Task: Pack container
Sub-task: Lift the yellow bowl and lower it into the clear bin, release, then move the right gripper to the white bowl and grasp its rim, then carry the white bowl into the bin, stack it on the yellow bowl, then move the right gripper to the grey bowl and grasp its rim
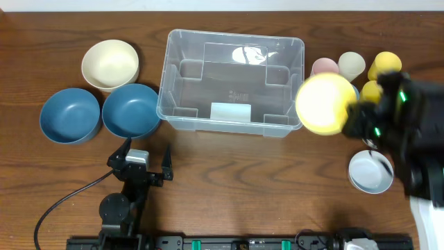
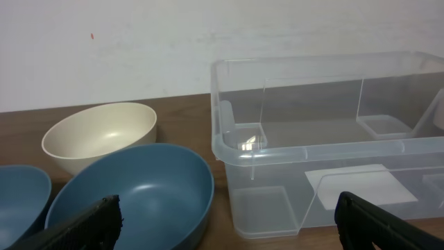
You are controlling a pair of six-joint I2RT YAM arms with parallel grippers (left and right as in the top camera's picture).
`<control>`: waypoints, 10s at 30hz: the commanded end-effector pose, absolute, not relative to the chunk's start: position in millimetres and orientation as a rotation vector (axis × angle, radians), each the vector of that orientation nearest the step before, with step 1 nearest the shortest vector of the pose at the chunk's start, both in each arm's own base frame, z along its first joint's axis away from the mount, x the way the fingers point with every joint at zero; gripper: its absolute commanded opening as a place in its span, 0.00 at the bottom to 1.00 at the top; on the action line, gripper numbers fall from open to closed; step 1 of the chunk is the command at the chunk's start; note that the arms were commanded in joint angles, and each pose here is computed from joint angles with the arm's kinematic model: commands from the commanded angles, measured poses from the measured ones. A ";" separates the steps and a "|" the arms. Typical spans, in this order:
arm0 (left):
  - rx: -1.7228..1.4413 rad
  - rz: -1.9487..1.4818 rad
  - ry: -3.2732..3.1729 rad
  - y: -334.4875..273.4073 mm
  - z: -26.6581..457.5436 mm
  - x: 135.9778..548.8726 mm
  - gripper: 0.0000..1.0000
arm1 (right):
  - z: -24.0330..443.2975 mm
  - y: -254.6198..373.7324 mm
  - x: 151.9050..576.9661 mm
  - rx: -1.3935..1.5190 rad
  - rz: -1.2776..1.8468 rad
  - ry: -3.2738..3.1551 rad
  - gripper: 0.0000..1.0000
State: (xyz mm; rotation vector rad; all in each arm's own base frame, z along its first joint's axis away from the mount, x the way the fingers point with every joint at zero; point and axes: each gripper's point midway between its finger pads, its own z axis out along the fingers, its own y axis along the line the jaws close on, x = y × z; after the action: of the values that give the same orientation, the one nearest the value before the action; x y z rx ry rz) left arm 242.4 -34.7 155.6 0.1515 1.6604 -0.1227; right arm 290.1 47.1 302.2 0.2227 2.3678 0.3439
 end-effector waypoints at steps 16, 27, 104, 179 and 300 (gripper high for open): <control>0.169 -0.129 1.704 -36.4 140.2 241.4 0.98 | 199.0 146.3 456.9 -0.176 0.182 2.586 0.01; 0.170 -0.129 1.704 -36.5 140.2 241.4 0.98 | 90.5 165.4 491.8 -0.307 -0.022 2.667 0.01; 0.170 -0.129 1.704 -36.5 140.2 241.4 0.98 | 290.4 -117.7 251.5 1.111 -0.279 2.576 0.85; 0.170 -0.129 1.704 -36.5 140.2 241.4 0.98 | 216.9 -45.0 317.0 0.571 0.288 2.476 0.02; 0.170 -0.129 1.704 -36.5 140.2 241.4 0.98 | 9.7 -104.2 163.4 1.639 -0.063 2.524 0.55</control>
State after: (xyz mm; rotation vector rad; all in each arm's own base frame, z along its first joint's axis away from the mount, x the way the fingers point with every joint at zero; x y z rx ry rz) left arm 242.3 -34.7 155.5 0.1518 1.6607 -0.1231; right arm 166.2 -103.1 14.3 1.5961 2.5359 -0.0631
